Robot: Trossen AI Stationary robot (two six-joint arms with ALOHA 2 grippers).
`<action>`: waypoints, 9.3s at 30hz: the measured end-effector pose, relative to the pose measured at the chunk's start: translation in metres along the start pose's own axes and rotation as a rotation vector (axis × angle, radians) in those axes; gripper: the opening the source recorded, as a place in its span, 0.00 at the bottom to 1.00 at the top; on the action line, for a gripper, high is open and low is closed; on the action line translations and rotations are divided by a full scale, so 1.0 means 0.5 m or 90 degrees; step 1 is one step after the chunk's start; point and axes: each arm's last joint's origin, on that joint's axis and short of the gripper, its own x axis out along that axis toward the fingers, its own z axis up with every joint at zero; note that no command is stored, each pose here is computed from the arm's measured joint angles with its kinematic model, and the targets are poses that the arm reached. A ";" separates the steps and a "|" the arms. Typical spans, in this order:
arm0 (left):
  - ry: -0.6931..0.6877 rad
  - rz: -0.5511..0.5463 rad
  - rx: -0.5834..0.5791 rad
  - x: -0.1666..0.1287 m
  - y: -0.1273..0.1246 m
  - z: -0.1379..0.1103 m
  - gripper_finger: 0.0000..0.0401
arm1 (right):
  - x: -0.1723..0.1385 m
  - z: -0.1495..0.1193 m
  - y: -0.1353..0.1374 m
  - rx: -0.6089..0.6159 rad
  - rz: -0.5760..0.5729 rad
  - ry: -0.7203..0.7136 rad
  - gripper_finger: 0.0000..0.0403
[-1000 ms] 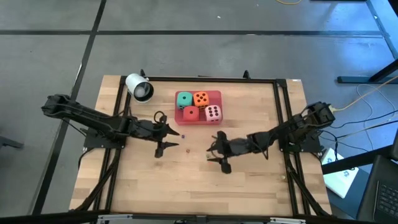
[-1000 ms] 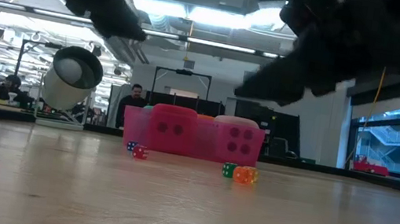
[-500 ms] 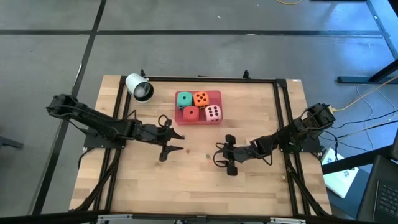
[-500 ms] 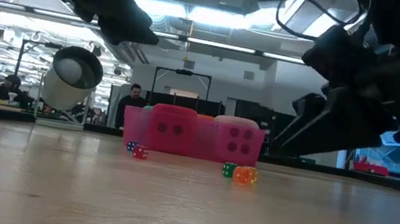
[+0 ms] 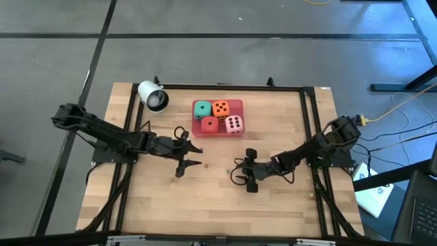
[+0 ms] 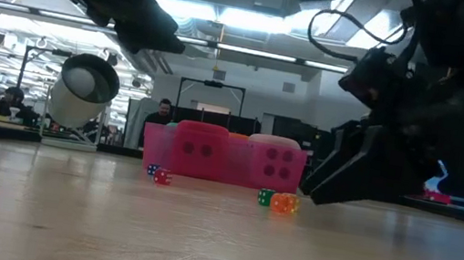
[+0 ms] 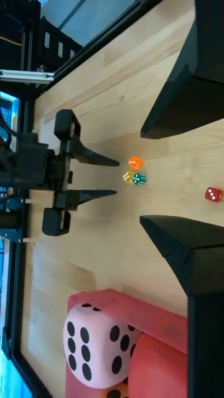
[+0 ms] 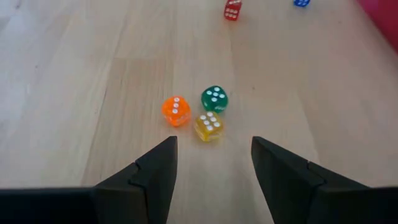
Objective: Pick & Place Dice
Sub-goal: Put the small yellow dice into the pink bin
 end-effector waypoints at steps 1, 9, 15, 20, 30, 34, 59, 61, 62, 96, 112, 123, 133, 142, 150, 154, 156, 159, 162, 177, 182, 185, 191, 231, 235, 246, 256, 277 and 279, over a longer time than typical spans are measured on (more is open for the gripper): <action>0.000 0.000 0.000 0.000 0.000 0.000 0.52 | 0.002 -0.001 0.000 -0.003 0.001 0.002 0.51; -0.001 0.000 -0.001 0.000 0.000 0.000 0.52 | 0.021 0.003 -0.001 0.000 -0.001 0.006 0.51; -0.001 0.000 -0.001 0.000 0.000 0.000 0.52 | 0.037 0.007 -0.005 -0.004 0.016 0.012 0.51; 0.000 0.000 -0.002 0.000 0.000 0.000 0.52 | 0.037 0.007 -0.006 -0.002 0.020 0.013 0.51; 0.000 0.000 -0.002 0.000 0.000 0.000 0.52 | 0.038 0.008 -0.007 -0.001 0.022 0.012 0.41; 0.000 0.000 -0.002 0.000 0.000 0.000 0.52 | 0.038 0.008 -0.008 -0.001 0.021 0.013 0.32; 0.000 -0.001 -0.008 0.000 0.000 0.000 0.52 | 0.038 0.008 -0.008 0.004 0.019 0.010 0.13; 0.000 -0.001 -0.008 0.000 0.000 0.000 0.52 | 0.038 0.008 -0.008 0.005 0.019 0.010 0.13; 0.000 -0.001 -0.008 0.000 0.000 0.000 0.52 | 0.038 0.008 -0.008 0.005 0.019 0.010 0.13; -0.101 -0.003 -0.224 0.000 0.018 0.033 0.52 | -0.071 0.175 -0.019 -0.142 -0.077 -0.071 0.13; -0.193 -0.034 -0.388 0.020 0.020 0.048 0.52 | -0.100 0.295 -0.035 -0.279 -0.252 -0.106 0.13; -0.234 -0.083 -0.435 0.059 0.031 0.041 0.52 | -0.099 0.307 -0.040 -0.295 -0.236 -0.138 0.13; -0.246 -0.104 -0.435 0.083 0.050 0.057 0.52 | -0.099 0.309 -0.040 -0.298 -0.230 -0.147 0.13; -0.235 -0.100 -0.436 0.097 0.053 0.056 0.52 | -0.099 0.309 -0.040 -0.298 -0.231 -0.147 0.13; -0.239 -0.091 -0.437 0.097 0.054 0.056 0.52 | -0.098 0.310 -0.042 -0.299 -0.224 -0.148 0.13; -0.242 -0.085 -0.438 0.096 0.055 0.056 0.52 | -0.098 0.310 -0.042 -0.299 -0.223 -0.148 0.13; -0.242 -0.084 -0.438 0.097 0.055 0.056 0.51 | -0.098 0.310 -0.042 -0.299 -0.222 -0.148 0.13; -0.242 -0.084 -0.437 0.097 0.055 0.056 0.47 | -0.098 0.310 -0.042 -0.299 -0.222 -0.148 0.13; -0.242 -0.084 -0.438 0.096 0.055 0.056 0.40 | -0.098 0.310 -0.042 -0.299 -0.222 -0.148 0.13; -0.243 -0.081 -0.428 0.096 0.055 0.056 0.15 | -0.097 0.309 -0.041 -0.304 -0.208 -0.148 0.13; -0.243 -0.080 -0.423 0.096 0.055 0.056 0.11 | -0.097 0.309 -0.041 -0.304 -0.210 -0.148 0.13; -0.242 -0.080 -0.422 0.096 0.055 0.056 0.10 | -0.097 0.309 -0.041 -0.304 -0.209 -0.148 0.13; -0.241 -0.082 -0.407 0.096 0.054 0.056 0.10 | -0.097 0.309 -0.040 -0.292 -0.204 -0.152 0.18; -0.182 0.085 -0.146 0.015 0.102 0.085 0.08 | -0.254 0.271 -0.056 -0.135 -0.281 -0.157 0.64; -0.146 0.161 -0.121 -0.011 0.106 0.082 0.08 | -0.257 0.221 -0.069 -0.080 -0.292 -0.204 0.62; -0.015 0.293 -0.130 -0.033 0.162 0.046 0.08 | -0.270 0.131 -0.090 0.048 -0.203 -0.383 0.60; 0.039 0.302 -0.184 -0.039 0.224 0.026 0.08 | -0.268 0.117 -0.089 0.081 -0.155 -0.396 0.60; 0.359 0.287 -0.143 0.050 0.297 0.089 0.08 | -0.269 0.120 -0.086 0.074 -0.120 -0.406 0.60; 0.388 0.291 -0.144 0.053 0.299 0.094 0.08 | -0.268 0.120 -0.086 0.071 -0.113 -0.405 0.60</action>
